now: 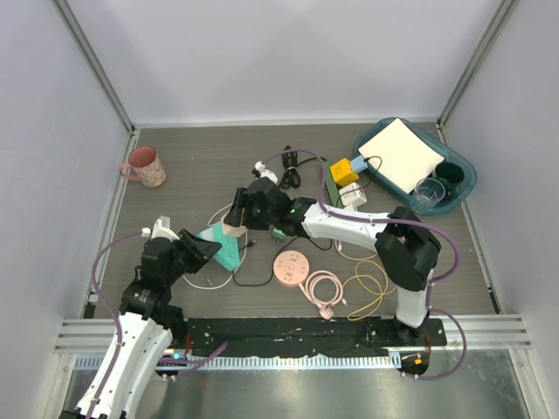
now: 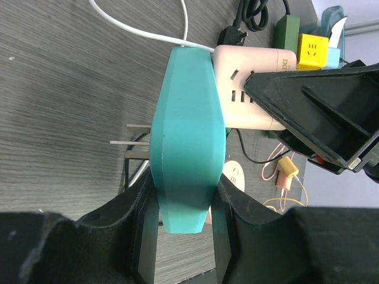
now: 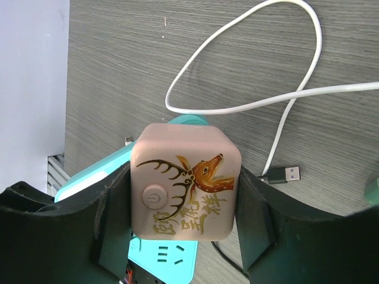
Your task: Pull the plug off the socket
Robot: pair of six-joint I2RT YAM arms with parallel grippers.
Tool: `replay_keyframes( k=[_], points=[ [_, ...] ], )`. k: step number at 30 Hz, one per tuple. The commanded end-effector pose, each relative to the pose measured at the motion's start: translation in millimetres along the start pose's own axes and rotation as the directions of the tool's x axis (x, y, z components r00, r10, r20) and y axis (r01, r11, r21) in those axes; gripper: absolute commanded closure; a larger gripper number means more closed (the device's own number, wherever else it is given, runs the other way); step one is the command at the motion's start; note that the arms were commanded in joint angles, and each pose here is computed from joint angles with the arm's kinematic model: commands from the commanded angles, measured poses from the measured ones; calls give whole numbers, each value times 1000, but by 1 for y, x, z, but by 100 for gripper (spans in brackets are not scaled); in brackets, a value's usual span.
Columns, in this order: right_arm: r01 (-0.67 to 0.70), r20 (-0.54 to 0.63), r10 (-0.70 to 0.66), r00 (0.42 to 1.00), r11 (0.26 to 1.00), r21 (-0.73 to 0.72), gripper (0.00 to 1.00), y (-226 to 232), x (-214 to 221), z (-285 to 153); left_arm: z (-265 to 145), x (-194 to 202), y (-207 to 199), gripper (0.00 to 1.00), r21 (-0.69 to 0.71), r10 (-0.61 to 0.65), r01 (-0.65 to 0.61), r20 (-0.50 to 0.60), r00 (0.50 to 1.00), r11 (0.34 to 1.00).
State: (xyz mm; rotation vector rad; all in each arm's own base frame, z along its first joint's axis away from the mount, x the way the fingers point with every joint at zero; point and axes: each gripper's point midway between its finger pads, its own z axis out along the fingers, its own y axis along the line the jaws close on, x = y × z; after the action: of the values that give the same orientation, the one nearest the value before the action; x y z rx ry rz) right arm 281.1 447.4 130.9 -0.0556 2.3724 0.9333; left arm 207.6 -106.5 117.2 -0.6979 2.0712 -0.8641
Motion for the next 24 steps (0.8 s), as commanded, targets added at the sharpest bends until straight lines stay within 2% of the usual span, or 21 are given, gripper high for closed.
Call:
replay_keyframes(
  k=[1, 7, 12, 16, 22, 24],
  points=[
    [31, 117, -18, 993, 992, -119, 99, 35, -36, -30, 0, -21, 8, 100, -74, -3, 10, 94, 996, 997],
    [-9, 170, 33, 985, 990, -140, 99, 28, -54, -45, 2, -25, 17, 100, -121, -4, 19, 122, 993, 992],
    [-59, 179, 88, 980, 986, -158, 99, 13, -64, -55, 8, -21, 27, 100, -167, 2, 14, 95, 996, 986],
    [-32, 197, 62, 978, 988, -151, 99, 14, -69, -67, 12, -20, 31, 100, -193, 17, -1, 77, 997, 981],
    [-23, 176, 51, 983, 988, -155, 99, 22, -60, -65, 12, -31, 35, 100, -226, 34, -4, 128, 991, 974],
    [-14, 155, 31, 987, 994, -108, 99, 16, -52, -57, 12, -33, 41, 100, -254, 53, -19, 130, 990, 967]
  ],
)
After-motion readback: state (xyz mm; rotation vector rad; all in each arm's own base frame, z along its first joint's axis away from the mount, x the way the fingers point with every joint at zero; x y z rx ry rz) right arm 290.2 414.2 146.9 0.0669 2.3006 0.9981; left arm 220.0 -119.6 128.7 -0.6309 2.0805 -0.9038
